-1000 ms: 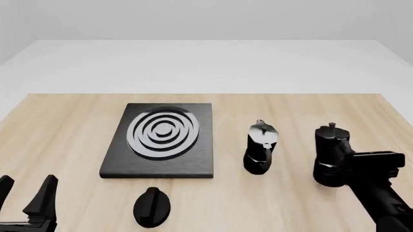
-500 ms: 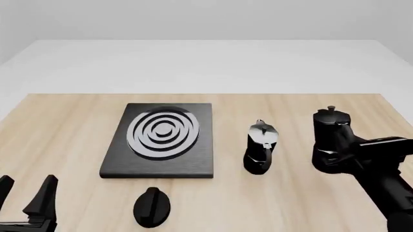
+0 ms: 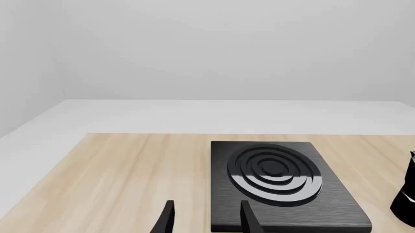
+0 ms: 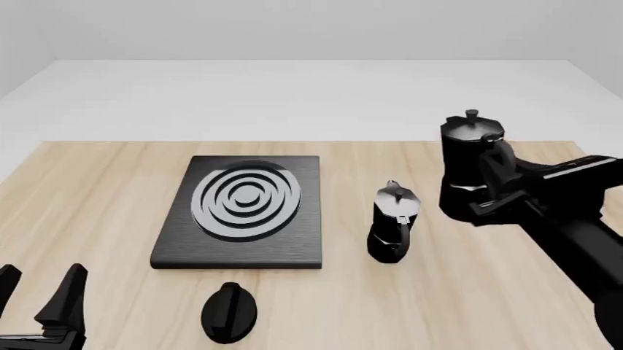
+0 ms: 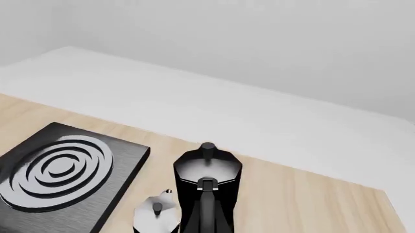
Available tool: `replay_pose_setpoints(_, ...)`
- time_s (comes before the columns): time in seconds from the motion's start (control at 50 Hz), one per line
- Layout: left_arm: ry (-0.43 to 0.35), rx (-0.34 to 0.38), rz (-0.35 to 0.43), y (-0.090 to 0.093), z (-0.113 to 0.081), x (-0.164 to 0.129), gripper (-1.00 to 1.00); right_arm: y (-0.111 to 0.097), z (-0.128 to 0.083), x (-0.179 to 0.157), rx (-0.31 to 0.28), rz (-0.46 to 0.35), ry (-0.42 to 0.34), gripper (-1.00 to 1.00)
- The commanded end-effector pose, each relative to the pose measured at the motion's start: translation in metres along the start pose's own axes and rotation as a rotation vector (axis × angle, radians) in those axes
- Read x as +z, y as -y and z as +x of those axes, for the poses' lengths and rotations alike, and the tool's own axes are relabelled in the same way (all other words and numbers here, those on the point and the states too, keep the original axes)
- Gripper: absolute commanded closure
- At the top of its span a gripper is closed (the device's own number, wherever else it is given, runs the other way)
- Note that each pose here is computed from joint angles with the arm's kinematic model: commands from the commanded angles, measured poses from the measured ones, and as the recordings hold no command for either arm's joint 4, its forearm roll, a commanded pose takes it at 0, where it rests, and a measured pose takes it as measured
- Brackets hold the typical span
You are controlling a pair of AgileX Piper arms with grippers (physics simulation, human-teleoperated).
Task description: Put the right moka pot on the stove.
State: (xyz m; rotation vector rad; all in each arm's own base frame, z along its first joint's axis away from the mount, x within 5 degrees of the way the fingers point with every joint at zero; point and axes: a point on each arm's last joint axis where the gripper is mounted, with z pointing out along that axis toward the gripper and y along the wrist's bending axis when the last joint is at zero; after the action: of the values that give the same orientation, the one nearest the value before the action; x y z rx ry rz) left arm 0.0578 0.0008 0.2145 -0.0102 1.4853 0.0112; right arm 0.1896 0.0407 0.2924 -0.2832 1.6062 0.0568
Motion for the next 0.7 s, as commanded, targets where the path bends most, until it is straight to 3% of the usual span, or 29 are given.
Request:
replay_pose_setpoints(0.02,0.000,0.000,0.000,0.000,0.000,0.000,-1.00,-0.018,-0.035,0.017,0.041,-0.098,0.092,1.00)
replay_pose_setpoints(0.38,0.000,0.000,0.000,0.000,0.000,0.000,-1.00,-0.058,-0.044,0.076,0.042,-0.218,0.096,1.00)
replay_pose_setpoints(0.7,0.000,0.000,0.000,0.000,0.000,0.000,-1.00,-0.098,-0.061,0.106,0.048,-0.323,0.127,1.00)
